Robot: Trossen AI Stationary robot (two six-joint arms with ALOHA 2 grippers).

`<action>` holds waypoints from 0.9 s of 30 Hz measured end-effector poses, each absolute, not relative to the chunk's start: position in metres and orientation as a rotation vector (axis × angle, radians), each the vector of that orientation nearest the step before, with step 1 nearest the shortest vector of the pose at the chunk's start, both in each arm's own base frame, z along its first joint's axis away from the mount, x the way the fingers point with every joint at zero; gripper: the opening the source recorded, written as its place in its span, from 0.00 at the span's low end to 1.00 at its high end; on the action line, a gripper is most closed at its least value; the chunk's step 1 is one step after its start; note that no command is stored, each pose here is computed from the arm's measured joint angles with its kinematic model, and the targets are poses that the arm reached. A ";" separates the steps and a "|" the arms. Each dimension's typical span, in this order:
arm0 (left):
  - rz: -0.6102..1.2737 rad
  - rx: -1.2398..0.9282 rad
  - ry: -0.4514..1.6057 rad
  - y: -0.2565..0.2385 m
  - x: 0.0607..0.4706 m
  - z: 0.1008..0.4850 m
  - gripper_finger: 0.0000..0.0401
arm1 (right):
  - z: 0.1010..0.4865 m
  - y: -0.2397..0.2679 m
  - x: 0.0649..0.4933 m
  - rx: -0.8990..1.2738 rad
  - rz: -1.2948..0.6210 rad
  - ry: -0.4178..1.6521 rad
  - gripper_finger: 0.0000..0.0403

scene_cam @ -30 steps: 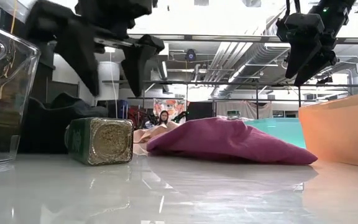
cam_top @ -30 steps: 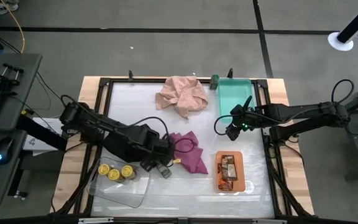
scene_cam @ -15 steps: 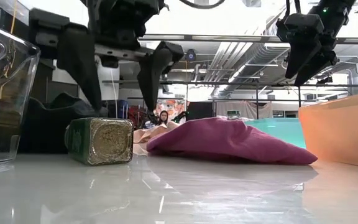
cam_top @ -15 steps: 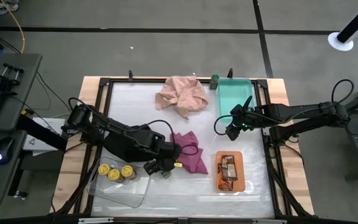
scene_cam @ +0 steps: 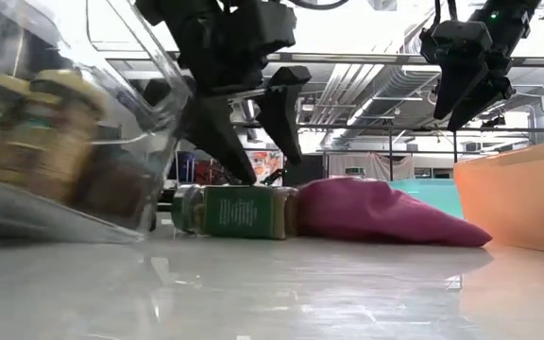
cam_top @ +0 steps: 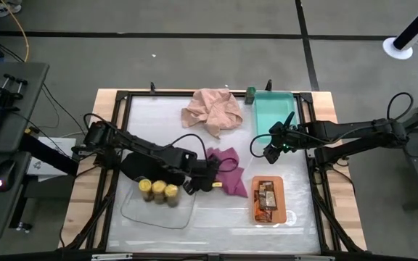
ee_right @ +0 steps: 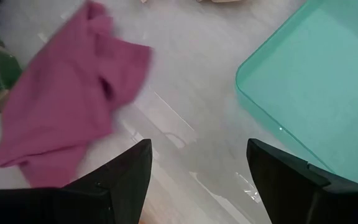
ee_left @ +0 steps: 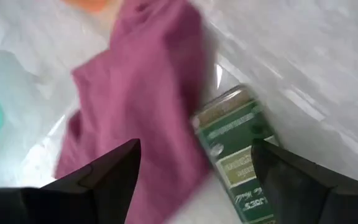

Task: Sort spices by type
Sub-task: Put the bottom green seasoning bottle into the green bin

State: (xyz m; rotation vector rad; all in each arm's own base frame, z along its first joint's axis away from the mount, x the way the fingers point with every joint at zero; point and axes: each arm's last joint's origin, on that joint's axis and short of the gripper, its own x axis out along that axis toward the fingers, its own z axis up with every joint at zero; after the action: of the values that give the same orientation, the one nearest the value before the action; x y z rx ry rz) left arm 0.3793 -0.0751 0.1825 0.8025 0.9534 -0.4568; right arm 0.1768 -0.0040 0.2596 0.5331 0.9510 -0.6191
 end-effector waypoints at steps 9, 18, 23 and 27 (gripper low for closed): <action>-0.428 0.741 1.002 -0.074 0.387 0.218 0.73 | 0.260 -0.004 0.177 0.533 -0.619 0.951 0.64; -0.305 0.779 0.978 -0.042 0.392 0.217 0.73 | 0.260 -0.005 0.177 0.518 -0.634 0.940 0.64; -0.104 0.707 1.002 -0.030 0.390 0.202 0.71 | 0.260 -0.005 0.177 0.531 -0.642 0.940 0.64; -0.076 0.650 1.024 -0.040 0.384 0.194 0.68 | 0.260 -0.005 0.176 0.533 -0.645 0.941 0.64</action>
State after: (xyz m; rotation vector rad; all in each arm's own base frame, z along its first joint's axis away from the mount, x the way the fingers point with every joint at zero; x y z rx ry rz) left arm 0.3845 -0.0404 0.1936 0.6496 1.0239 -0.0757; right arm 0.1764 -0.0046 0.2596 0.5328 0.9410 -0.6452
